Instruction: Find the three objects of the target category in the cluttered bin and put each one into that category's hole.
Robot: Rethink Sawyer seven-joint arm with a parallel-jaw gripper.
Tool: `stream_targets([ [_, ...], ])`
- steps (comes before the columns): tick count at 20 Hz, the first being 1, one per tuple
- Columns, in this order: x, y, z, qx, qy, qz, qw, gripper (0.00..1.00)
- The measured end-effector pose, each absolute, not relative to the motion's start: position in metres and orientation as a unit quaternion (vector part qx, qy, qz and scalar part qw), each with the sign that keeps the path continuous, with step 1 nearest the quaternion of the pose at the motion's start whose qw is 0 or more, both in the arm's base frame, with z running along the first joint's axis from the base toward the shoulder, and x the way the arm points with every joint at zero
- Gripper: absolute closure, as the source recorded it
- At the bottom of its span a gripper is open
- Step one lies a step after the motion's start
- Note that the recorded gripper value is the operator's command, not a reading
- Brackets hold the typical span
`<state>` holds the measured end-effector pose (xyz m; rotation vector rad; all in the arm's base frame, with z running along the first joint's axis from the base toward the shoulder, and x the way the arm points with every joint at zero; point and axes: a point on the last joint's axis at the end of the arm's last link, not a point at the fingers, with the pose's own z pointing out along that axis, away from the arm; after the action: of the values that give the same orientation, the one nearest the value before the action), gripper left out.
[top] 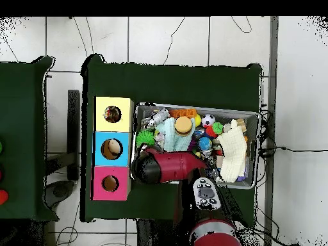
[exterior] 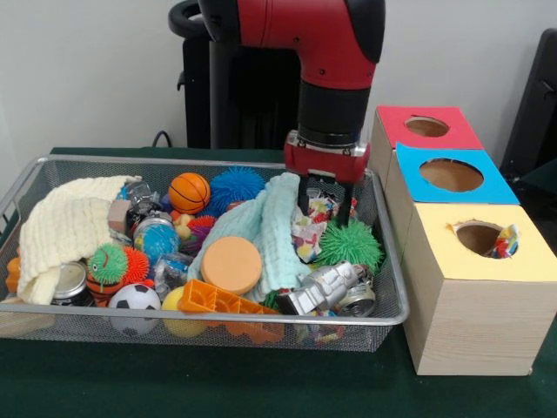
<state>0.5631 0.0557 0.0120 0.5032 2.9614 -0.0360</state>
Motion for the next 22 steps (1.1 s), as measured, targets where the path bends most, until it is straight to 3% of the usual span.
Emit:
stream_targets([
  [9, 0.567, 0.031, 0.032, 0.188, 0.98, -0.018, 0.071, 0.0],
  [20, 0.547, 0.056, -0.005, 0.166, 0.985, -0.021, 0.037, 0.0],
  [21, 0.551, 0.064, -0.007, 0.157, 0.986, -0.024, 0.042, 1.0],
  [22, 0.551, 0.064, -0.007, 0.156, 0.987, -0.025, 0.043, 1.0],
])
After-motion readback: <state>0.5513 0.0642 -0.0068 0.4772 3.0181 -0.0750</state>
